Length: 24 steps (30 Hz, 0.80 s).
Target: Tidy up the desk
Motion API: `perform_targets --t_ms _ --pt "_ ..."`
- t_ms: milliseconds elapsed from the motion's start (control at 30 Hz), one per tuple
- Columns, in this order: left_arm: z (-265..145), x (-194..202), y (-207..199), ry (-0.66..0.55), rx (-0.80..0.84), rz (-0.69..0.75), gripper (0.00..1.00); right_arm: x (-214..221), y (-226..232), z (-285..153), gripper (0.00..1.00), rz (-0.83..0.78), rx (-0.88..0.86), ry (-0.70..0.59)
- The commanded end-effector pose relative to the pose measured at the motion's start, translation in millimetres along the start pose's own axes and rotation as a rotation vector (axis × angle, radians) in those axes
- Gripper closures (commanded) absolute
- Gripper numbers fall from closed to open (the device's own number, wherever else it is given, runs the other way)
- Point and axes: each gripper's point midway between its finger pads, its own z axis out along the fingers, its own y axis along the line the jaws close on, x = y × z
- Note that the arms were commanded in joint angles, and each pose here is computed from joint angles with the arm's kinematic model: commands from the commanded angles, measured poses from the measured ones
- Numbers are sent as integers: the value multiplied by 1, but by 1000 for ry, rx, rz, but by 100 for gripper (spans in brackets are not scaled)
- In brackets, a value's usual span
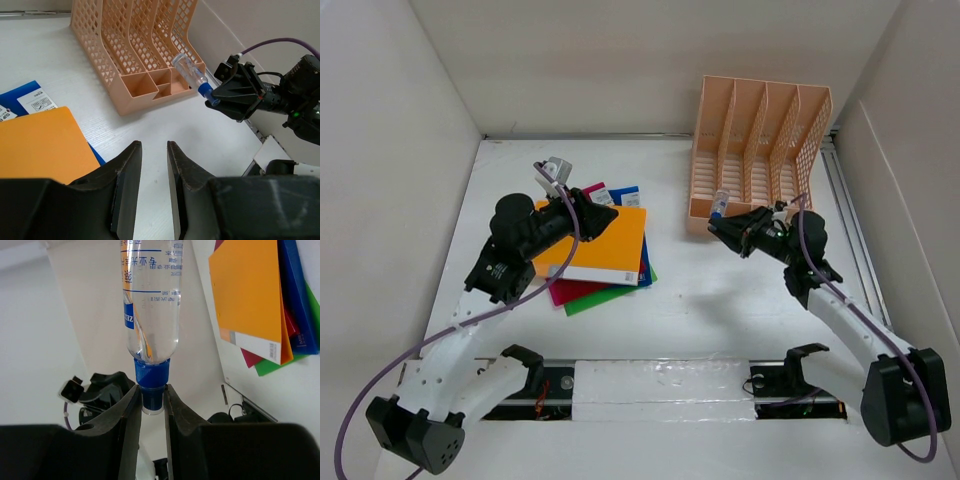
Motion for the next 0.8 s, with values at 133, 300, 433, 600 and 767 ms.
perform_targets --t_ms 133,300,433,600,767 --pt "-6 -19 -15 -59 46 23 76 -21 9 6 89 66 -75 -39" --pt "-4 -17 -14 -53 45 19 76 -22 4 11 89 104 -99 -32" --pt "-4 -17 -13 -53 43 18 76 -25 -5 17 89 159 -106 -26" --pt "-3 -14 -12 -46 43 16 76 -18 -9 26 89 189 -135 18" --pt "-3 -15 -12 -48 40 16 76 -18 -19 33 89 230 -130 29"
